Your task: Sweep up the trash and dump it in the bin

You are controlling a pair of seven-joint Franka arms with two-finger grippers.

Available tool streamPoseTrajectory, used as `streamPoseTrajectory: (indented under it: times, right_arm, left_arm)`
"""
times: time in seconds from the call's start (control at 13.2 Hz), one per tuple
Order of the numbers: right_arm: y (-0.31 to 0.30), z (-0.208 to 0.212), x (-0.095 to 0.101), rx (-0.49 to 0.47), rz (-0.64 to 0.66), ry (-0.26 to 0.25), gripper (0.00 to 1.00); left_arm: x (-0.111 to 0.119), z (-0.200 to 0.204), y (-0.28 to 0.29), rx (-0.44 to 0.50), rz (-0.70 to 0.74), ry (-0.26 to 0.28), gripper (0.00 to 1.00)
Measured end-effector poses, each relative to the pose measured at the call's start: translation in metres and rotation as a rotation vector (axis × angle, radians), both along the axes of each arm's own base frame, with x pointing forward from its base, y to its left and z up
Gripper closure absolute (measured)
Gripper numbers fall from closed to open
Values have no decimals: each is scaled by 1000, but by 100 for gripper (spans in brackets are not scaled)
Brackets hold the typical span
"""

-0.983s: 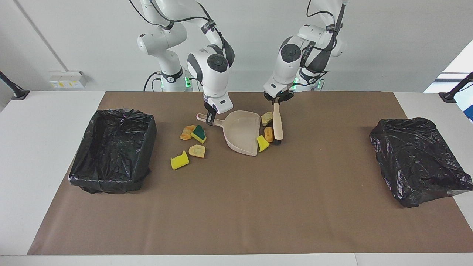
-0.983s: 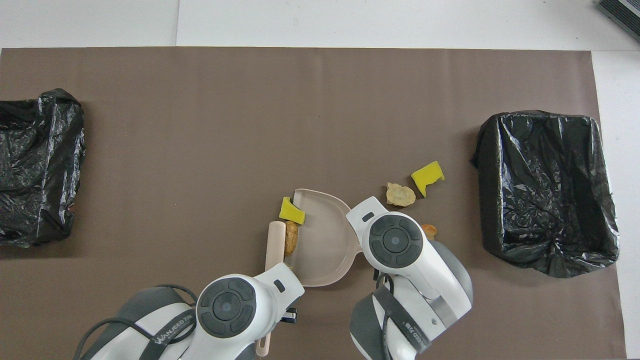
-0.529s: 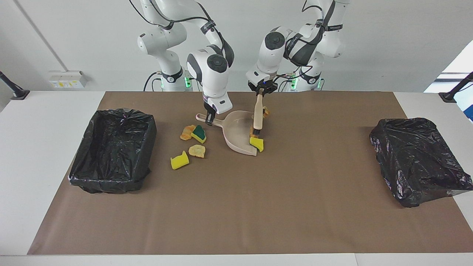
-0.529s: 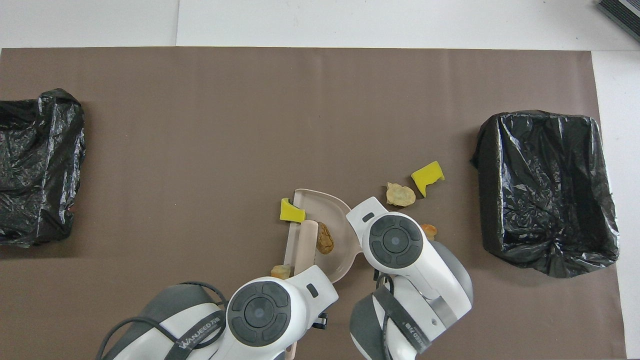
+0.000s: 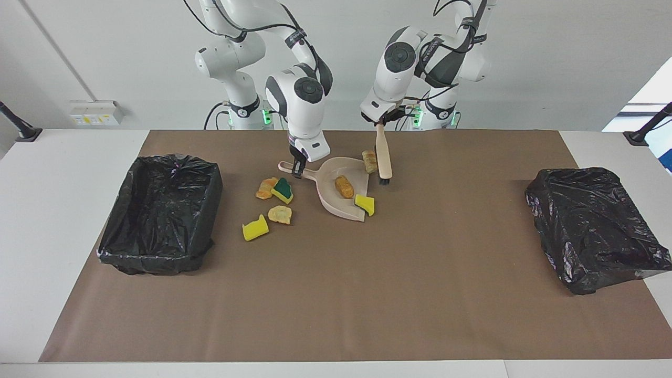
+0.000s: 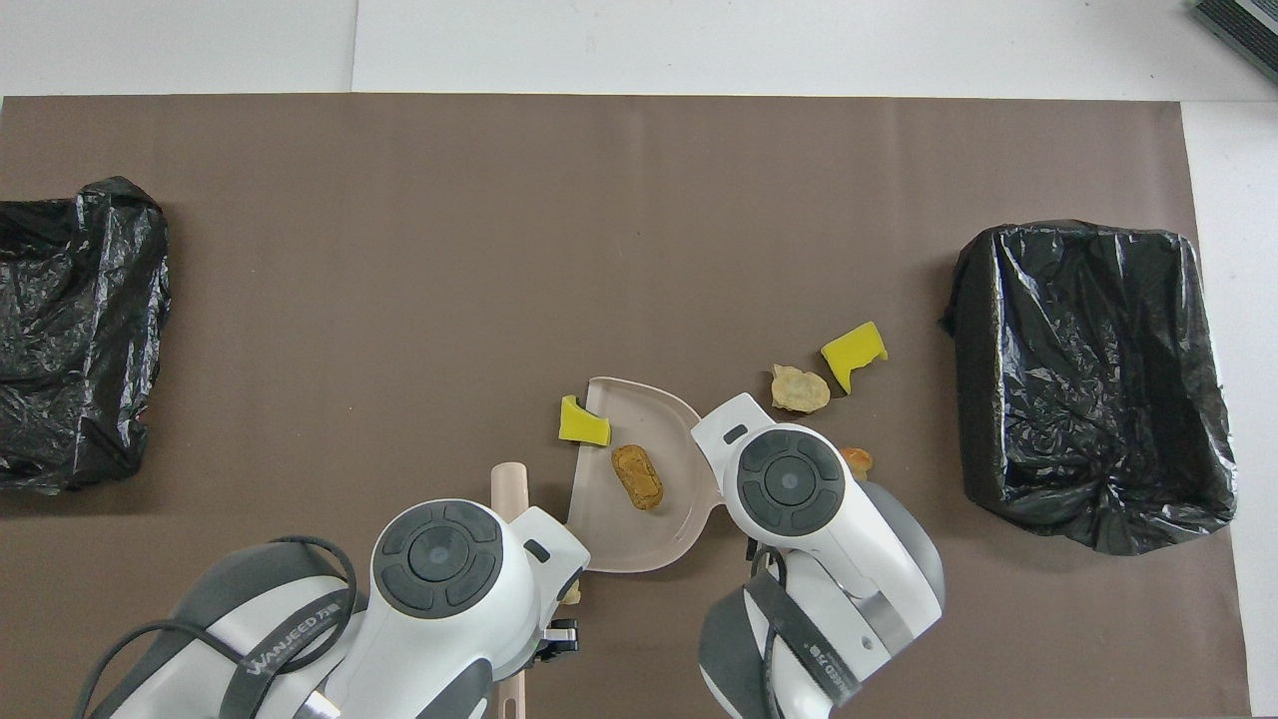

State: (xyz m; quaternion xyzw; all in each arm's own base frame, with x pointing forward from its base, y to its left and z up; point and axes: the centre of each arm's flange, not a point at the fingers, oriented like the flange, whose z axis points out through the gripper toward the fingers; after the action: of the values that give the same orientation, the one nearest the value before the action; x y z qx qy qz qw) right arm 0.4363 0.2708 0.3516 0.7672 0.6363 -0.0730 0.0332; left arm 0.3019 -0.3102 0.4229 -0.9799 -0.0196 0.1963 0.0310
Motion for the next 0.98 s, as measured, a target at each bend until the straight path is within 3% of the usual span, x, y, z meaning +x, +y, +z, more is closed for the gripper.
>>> streamPoseTrajectory:
  times: [0.23,0.53,0.83,0.98]
  right_arm:
    - [-3,0,2,8,125,18,67]
    - [-15,0,9,10,186,29,67]
    - [-17,-1,10,10,183,30,67]
    - [-18,-1,10,10,181,30,67]
  left_arm:
    - [-42,-15,13,105,139,-3,73]
    - [-81,-30,-28,121,256,-104,73]
    - [-66,-66,-56,52,339,-128,73]
    - [-53,-64,-71,9,314,-132,73]
